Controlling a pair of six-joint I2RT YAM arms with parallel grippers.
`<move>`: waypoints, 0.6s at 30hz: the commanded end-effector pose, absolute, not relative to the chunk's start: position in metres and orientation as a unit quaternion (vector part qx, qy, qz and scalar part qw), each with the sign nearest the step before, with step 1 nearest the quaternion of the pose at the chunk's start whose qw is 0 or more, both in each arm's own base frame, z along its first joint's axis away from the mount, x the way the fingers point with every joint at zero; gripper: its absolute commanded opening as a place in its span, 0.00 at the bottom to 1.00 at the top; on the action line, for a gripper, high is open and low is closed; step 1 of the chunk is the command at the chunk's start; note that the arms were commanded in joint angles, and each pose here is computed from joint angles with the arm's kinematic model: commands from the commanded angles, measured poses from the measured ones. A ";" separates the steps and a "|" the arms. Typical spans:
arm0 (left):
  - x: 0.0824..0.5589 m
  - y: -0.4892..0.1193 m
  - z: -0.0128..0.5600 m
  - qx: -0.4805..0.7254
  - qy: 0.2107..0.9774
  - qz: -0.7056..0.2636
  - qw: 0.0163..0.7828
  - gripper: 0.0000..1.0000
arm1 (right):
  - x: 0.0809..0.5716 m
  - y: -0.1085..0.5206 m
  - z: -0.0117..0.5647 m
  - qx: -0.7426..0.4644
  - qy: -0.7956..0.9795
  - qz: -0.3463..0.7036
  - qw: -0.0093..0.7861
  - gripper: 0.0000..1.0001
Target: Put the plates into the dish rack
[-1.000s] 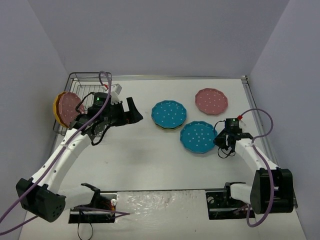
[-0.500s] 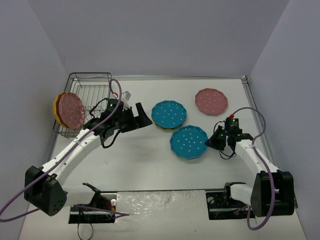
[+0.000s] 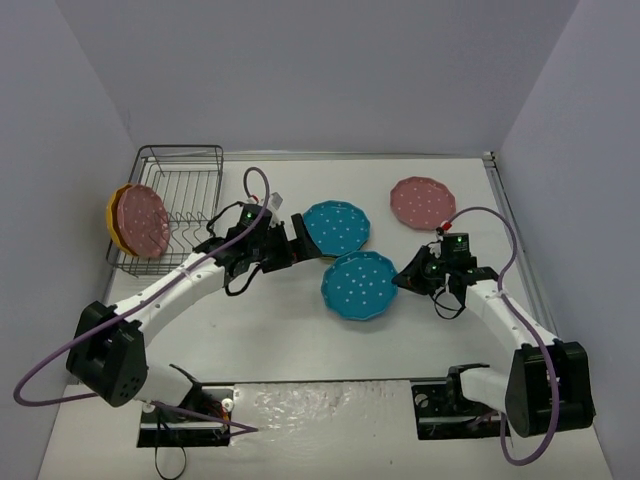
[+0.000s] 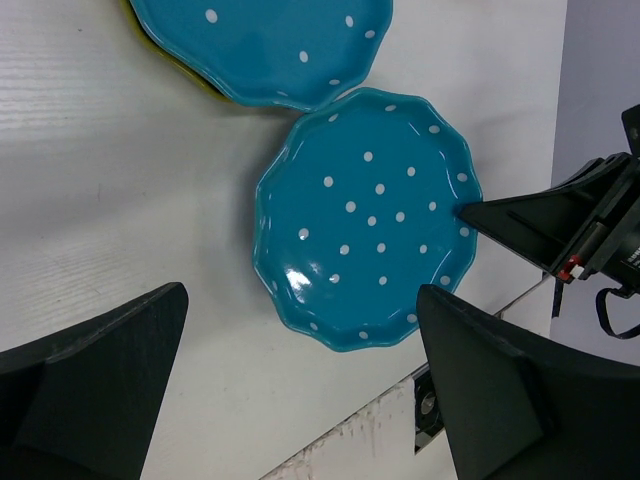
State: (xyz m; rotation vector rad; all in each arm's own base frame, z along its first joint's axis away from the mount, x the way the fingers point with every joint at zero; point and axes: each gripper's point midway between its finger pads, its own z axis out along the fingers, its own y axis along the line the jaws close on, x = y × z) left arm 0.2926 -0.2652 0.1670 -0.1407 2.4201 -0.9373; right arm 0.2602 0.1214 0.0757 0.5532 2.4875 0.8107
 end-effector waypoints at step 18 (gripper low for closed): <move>0.298 -0.259 0.194 -0.037 0.884 -0.337 0.323 0.97 | 0.272 0.159 0.065 0.087 0.905 0.314 0.274 0.00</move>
